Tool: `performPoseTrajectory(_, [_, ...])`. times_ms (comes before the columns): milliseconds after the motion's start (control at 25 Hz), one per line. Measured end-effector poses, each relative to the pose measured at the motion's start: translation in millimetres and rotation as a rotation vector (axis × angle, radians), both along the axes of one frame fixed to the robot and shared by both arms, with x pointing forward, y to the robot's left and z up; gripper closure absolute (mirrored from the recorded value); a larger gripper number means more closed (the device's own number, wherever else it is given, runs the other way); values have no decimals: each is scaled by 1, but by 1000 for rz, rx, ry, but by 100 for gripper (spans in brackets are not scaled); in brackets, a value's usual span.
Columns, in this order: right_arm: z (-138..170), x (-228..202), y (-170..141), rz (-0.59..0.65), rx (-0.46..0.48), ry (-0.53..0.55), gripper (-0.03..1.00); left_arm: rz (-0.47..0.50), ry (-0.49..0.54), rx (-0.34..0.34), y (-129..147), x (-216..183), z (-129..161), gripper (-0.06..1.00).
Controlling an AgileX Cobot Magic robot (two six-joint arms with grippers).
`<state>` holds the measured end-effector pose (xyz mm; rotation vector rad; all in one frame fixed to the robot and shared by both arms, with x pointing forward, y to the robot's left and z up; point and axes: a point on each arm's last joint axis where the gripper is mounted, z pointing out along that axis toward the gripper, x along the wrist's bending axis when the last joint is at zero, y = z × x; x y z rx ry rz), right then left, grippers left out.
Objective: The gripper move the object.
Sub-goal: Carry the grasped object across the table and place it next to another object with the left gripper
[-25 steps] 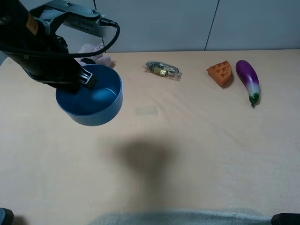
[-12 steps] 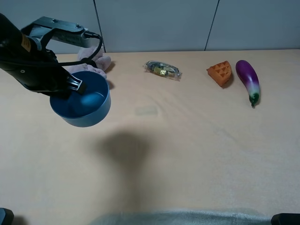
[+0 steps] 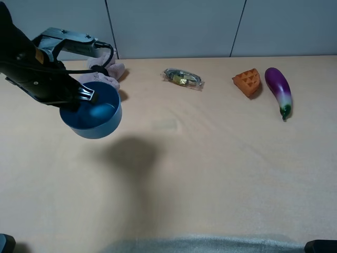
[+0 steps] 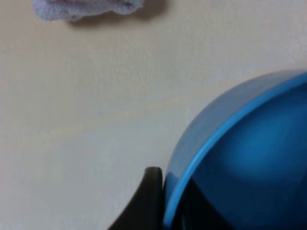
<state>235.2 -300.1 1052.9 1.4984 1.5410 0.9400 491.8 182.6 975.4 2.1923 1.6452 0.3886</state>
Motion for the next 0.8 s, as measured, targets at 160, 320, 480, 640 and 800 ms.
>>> performPoseTrajectory(160, [0,0,0,0,0,0,28,2,10,-7,-5,8,-16,93])
performPoseTrajectory(320, [0,0,0,0,0,0,28,3,28,-7,-8,14,-32,93])
performPoseTrajectory(480, [0,0,0,0,0,0,28,8,27,-17,-11,18,-42,93])
performPoseTrajectory(640, [0,0,0,0,0,0,28,15,14,-28,-11,23,-47,93])
performPoseTrajectory(800, [0,0,0,0,0,0,28,38,3,-36,-5,28,-51,93])
